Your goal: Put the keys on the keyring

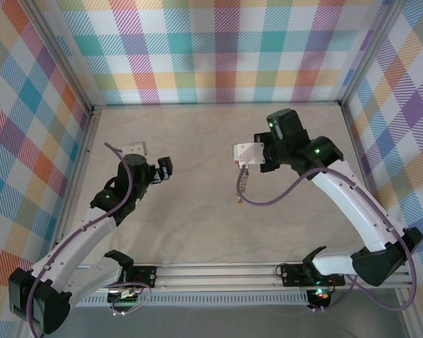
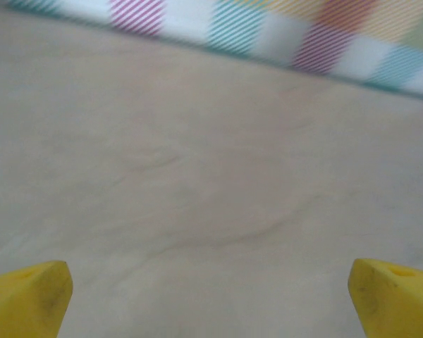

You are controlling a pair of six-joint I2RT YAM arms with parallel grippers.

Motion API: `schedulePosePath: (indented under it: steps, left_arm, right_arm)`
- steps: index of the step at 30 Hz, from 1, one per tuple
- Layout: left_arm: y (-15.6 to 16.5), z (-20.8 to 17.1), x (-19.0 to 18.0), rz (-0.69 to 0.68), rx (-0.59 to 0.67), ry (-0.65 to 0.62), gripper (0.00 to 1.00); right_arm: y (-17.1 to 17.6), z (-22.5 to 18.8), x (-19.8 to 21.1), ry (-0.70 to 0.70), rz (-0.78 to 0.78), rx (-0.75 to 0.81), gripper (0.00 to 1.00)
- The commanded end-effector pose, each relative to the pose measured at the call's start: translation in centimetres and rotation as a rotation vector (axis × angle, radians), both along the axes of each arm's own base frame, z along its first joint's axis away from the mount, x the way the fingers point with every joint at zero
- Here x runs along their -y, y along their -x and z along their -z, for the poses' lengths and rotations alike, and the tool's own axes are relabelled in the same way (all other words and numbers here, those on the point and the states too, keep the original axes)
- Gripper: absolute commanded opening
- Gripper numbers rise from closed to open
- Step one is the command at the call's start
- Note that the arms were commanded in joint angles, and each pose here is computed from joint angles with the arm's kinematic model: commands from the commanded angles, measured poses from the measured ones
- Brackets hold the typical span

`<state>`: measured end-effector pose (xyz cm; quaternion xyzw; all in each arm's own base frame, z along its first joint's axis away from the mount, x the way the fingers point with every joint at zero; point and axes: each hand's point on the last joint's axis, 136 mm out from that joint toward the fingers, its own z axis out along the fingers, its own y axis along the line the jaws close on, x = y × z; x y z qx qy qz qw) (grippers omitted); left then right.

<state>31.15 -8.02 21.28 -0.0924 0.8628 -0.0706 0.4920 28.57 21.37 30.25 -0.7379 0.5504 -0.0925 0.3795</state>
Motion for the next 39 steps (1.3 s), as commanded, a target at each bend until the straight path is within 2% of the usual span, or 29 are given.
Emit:
schedulePosePath:
  steps: [1,4,9,14,19,23,30,39]
  left_arm:
    - [2.2,1.9,-4.6,-0.203,-0.135,-0.078,1.00]
    - [2.6,2.1,-5.7,-0.253,-0.156,-0.076,1.00]
    - [3.3,1.2,-7.8,-0.324,-0.122,-0.062,1.00]
    - [4.3,1.6,-10.9,-0.421,-0.186,-0.059,1.00]
    - [4.5,2.6,-11.8,-0.451,-0.209,-0.016,1.00]
    - [4.5,3.3,-12.1,-0.472,-0.213,-0.004,1.00]
    - [4.7,3.7,-12.7,-0.503,-0.209,-0.016,1.00]
    - [3.9,4.7,-12.2,-0.506,-0.201,0.037,1.00]
  right_arm:
    - [-0.7,-1.9,-1.8,-0.035,-0.038,0.065,0.00]
    - [-1.0,-1.6,-4.0,-0.069,-0.040,0.039,0.00]
    - [-0.2,-0.2,-7.9,-0.138,-0.046,-0.081,0.00]
    - [0.4,1.5,-11.9,-0.200,-0.063,-0.211,0.00]
    - [0.5,3.1,-15.9,-0.275,-0.078,-0.337,0.00]
    - [0.2,5.3,-17.0,-0.267,-0.070,-0.407,0.00]
    - [0.4,9.9,-14.4,-0.128,-0.049,-0.437,0.00]
    - [0.1,13.7,-7.2,-0.034,0.050,-0.430,0.00]
